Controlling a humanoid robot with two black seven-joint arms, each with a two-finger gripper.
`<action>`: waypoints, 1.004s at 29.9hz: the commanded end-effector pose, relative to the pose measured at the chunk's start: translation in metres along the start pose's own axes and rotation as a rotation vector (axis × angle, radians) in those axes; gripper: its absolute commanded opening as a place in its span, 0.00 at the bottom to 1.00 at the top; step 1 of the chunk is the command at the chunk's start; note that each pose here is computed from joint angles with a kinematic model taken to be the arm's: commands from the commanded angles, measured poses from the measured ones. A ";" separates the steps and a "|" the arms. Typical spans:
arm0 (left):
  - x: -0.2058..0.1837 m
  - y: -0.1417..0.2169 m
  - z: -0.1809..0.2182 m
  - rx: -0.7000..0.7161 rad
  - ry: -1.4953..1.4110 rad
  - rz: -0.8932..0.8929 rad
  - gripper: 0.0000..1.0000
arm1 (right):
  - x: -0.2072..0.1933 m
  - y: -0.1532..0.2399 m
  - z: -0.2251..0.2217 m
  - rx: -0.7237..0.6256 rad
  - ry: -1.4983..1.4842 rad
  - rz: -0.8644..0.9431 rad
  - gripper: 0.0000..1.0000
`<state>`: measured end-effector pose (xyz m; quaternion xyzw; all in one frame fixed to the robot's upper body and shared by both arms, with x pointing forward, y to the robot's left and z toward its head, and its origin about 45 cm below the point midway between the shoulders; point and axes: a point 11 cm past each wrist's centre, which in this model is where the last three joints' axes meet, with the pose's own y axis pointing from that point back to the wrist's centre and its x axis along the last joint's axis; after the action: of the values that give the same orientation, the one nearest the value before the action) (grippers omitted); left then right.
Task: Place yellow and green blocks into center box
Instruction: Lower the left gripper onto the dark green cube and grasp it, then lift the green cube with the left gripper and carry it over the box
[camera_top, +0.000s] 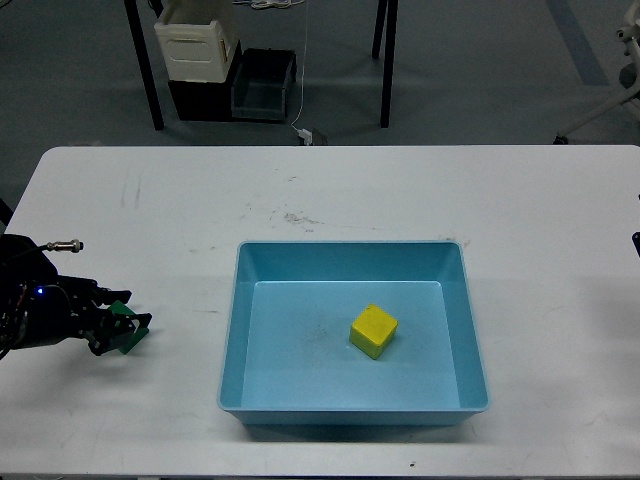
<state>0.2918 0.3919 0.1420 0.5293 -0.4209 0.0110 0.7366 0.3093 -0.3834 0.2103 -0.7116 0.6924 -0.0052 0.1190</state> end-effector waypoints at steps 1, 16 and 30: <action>0.006 0.001 -0.001 0.003 0.002 0.019 0.14 | -0.003 0.000 -0.001 0.003 0.002 0.001 1.00; 0.107 0.060 -0.035 0.040 0.201 0.366 0.15 | -0.003 -0.001 0.002 -0.015 0.014 -0.010 1.00; 0.194 0.052 0.078 -0.280 -0.042 0.410 0.17 | -0.001 0.004 0.013 -0.042 0.007 0.007 1.00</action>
<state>0.3533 0.3079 0.3079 0.3519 -0.5167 0.1435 0.7672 0.3078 -0.3802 0.2010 -0.7146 0.6919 0.0021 0.1029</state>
